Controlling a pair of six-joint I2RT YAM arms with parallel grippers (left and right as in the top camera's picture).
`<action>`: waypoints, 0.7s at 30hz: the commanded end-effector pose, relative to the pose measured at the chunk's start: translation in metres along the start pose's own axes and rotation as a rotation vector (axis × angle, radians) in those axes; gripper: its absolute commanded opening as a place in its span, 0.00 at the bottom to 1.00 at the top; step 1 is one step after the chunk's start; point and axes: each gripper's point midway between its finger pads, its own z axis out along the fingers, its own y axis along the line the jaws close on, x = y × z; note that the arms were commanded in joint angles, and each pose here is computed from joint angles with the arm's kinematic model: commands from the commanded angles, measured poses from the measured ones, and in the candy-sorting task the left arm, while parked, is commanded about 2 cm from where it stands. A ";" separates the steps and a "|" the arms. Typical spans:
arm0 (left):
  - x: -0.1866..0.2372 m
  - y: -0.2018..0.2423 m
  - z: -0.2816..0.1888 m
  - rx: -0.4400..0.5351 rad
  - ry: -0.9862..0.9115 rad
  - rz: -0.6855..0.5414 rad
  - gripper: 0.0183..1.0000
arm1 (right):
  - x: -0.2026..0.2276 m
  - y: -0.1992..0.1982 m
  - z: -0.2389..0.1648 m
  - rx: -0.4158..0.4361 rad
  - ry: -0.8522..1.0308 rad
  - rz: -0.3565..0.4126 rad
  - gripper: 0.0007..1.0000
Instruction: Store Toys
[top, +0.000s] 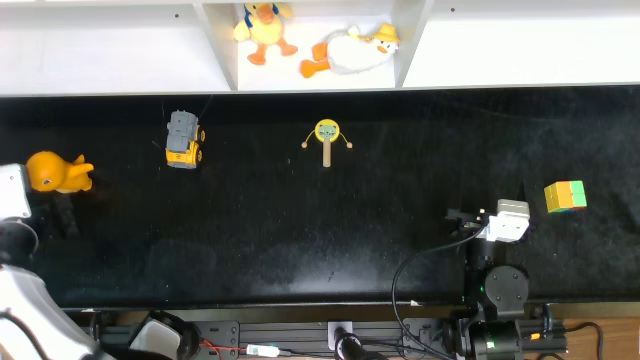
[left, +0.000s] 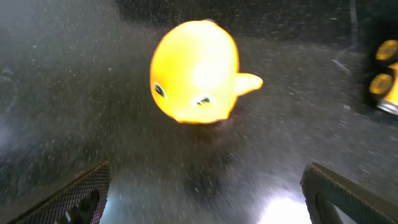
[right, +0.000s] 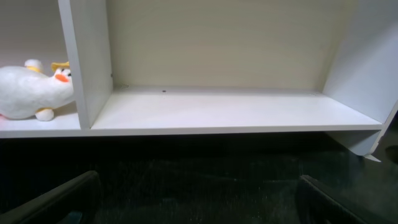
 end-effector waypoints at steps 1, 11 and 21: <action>-0.005 0.012 0.023 0.011 -0.001 0.021 1.00 | 0.004 0.000 0.000 -0.002 0.002 0.007 1.00; -0.028 0.016 0.057 0.041 -0.036 0.071 1.00 | 0.004 0.000 0.000 -0.002 0.002 0.007 1.00; -0.038 0.016 0.070 0.062 -0.086 0.068 0.83 | 0.004 0.000 0.000 -0.002 0.002 0.007 1.00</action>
